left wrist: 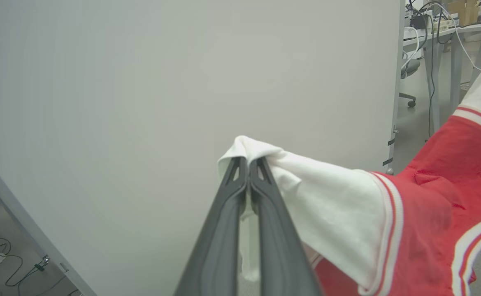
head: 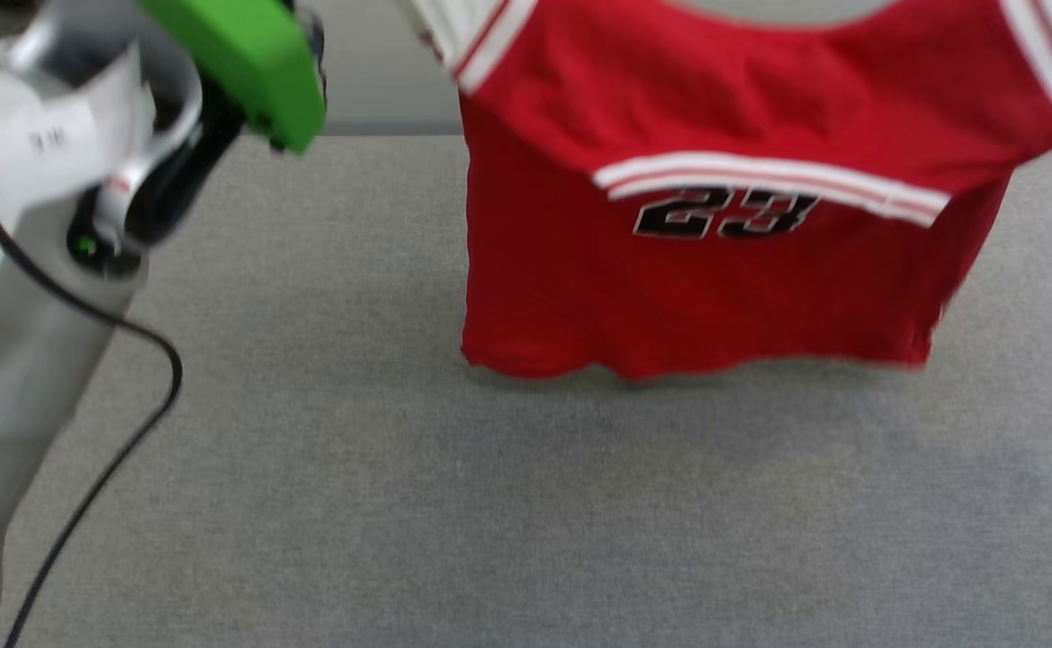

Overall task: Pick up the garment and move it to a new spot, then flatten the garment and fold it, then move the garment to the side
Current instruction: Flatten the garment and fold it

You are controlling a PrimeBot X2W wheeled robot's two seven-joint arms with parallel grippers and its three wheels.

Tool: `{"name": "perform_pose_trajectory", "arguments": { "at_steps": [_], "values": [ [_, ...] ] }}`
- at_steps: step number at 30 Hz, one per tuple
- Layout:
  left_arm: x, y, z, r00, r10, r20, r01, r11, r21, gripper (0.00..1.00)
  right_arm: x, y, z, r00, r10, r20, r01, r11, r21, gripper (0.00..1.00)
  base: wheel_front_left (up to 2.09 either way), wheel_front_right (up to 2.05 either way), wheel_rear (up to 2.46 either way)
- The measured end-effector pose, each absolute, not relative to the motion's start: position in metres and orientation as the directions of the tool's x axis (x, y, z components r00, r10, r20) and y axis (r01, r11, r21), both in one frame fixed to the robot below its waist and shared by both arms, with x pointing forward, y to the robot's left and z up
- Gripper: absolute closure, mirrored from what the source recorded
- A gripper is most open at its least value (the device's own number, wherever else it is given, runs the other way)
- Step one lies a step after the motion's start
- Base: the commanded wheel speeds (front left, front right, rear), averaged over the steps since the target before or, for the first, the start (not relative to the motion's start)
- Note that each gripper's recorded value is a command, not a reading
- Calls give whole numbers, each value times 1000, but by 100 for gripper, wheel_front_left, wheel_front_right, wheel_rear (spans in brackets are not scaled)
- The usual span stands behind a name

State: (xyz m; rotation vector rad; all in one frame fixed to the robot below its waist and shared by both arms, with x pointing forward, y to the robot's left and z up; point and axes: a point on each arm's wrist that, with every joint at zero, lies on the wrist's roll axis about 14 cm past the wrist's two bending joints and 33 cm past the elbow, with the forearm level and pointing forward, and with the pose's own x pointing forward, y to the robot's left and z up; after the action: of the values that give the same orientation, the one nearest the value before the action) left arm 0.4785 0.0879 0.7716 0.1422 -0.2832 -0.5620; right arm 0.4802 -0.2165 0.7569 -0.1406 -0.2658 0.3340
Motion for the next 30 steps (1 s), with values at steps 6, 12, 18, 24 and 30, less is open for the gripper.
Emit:
{"name": "perform_pose_trajectory", "arguments": {
  "at_steps": [6, 12, 18, 24, 30],
  "values": [
    [531, 78, 813, 791, -522, 320, 470, 853, 229, 100, 534, -215, 795, 908, 286, 307, -226, 950, -217, 100, 0, 0, 0],
    [588, 87, 832, 798, -462, 387, 410, 887, 212, 100, 592, -219, 814, 903, 226, 366, -145, 961, -234, 100, 0, 0, 0],
    [637, 107, 817, 823, -403, 400, 375, 915, 150, 100, 640, -215, 805, 905, 212, 369, -131, 964, -233, 100, 0, 0, 0],
    [674, 120, 771, 855, -372, 362, 359, 927, 105, 100, 676, -208, 764, 925, 216, 313, -145, 961, -235, 100, 0, 0, 0],
    [680, 131, 719, 881, -360, 307, 357, 932, 69, 100, 680, -203, 727, 929, 226, 292, -197, 972, -126, 100, 0, 0, 0]
  ]
}}
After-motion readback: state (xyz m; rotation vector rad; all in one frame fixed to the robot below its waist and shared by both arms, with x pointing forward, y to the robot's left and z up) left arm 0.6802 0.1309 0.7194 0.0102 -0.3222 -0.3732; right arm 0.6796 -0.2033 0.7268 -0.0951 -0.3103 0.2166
